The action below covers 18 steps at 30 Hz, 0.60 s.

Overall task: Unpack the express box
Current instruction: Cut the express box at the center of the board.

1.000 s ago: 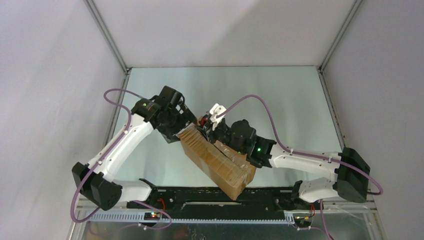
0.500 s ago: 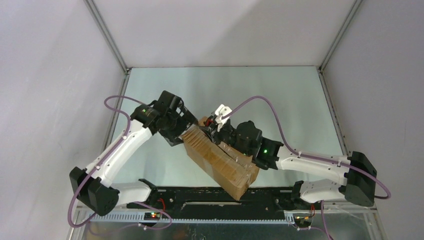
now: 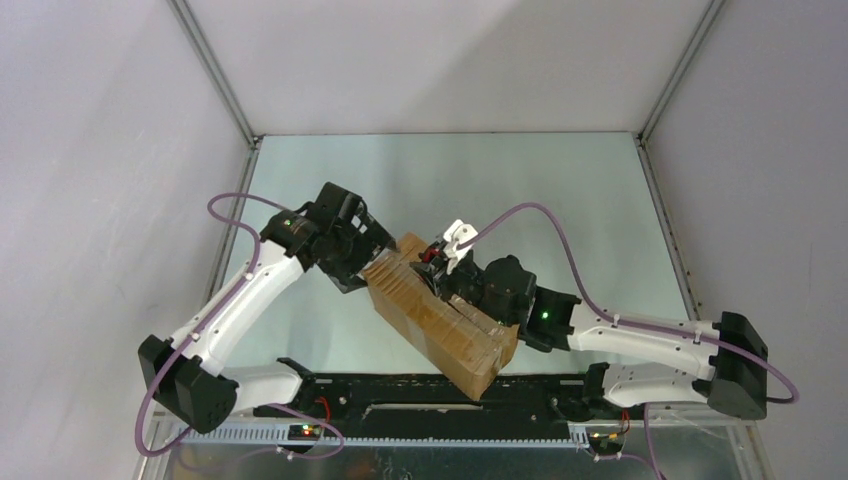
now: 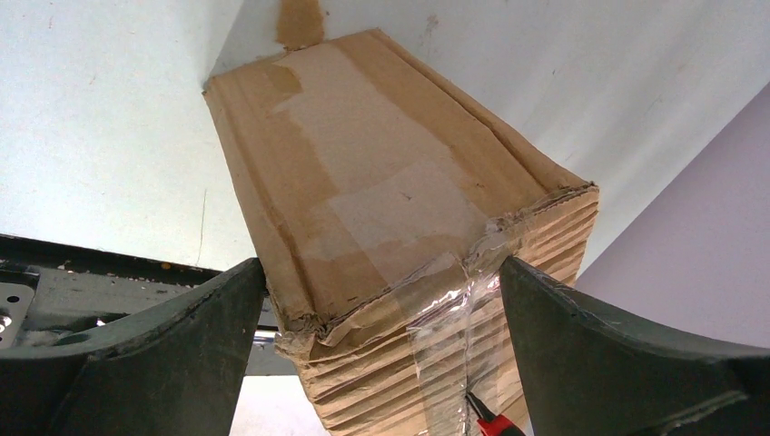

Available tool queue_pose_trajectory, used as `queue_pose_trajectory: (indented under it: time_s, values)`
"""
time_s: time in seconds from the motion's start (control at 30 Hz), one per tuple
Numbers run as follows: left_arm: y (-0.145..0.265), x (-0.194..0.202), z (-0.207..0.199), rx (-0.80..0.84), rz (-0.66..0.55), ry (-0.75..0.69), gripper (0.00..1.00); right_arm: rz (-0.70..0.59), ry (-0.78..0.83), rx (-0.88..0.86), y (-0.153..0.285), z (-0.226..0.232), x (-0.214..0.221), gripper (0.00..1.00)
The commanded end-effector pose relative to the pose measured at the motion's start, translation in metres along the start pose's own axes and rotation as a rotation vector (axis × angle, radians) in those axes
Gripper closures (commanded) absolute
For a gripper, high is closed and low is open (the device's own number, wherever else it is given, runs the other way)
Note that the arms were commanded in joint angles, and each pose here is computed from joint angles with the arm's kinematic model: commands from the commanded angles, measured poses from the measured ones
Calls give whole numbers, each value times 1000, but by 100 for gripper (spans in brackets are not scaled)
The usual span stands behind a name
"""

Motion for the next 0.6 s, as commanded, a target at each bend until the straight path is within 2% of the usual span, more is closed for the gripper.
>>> queue_pose_trajectory:
  time_s: [0.0,0.13,0.57]
  values:
    - [-25,-2,54,-257,-26,33,1,-9,-10,29,12,-3,-5,100]
    - [-24,-2,56,-263,-31,35,1,-32,-10,38,18,-5,-15,100]
    - [-26,-6,57,-271,-42,42,1,4,-37,46,31,-4,-4,100]
Point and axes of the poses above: each gripper's point midway between its finger pads, its own y axis back along the fingers, its own z axis along the line the jaws close on, x = y × z, the point moved 1 cm from there along y, back along the fingers, and after that the axes turned 9 degrees about -y, right-handed, at the moved point
